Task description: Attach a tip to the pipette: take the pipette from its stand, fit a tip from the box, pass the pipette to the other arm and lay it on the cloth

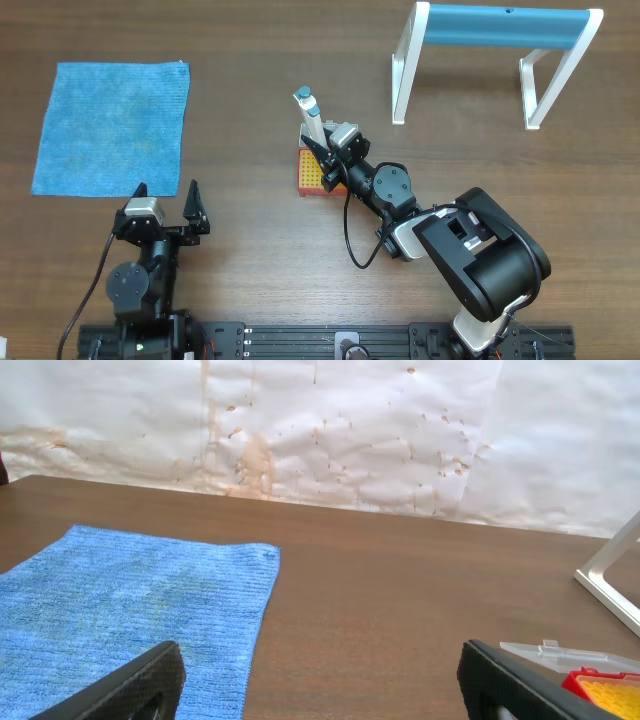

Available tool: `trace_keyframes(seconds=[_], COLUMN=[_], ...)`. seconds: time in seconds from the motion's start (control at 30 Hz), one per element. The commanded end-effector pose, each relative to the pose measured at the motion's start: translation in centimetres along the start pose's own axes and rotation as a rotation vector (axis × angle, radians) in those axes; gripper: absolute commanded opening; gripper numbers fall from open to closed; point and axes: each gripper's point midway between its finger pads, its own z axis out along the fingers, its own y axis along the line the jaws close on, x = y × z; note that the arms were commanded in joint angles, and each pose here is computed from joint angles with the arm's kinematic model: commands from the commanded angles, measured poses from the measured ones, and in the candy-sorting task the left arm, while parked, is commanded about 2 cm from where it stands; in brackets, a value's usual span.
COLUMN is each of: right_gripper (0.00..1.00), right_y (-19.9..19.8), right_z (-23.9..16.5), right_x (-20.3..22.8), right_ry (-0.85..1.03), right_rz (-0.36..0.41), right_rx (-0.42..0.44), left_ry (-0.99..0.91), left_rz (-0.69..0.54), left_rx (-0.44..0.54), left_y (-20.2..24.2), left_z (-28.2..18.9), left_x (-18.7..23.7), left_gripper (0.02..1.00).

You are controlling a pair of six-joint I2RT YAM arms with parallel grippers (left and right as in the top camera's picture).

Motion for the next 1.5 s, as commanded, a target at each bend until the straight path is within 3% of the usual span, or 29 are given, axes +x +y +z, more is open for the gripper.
trace_keyframes(seconds=[0.03, 1.5], right_gripper=[0.080, 0.080], right_y=[-0.4, -0.9], right_z=[0.1, 0.7], right_x=[-1.4, -0.1], right_ry=[-0.035, 0.014], right_rz=[-0.023, -0.011], right_rx=[0.016, 0.024], left_ry=[-0.001, -0.001], left_rz=[-0.009, -0.009], left_rx=[-0.013, -0.013], left_y=[0.3, 0.3], left_z=[0.0, 0.0], left_x=[0.1, 0.1], left_gripper=[0.882, 0.882])
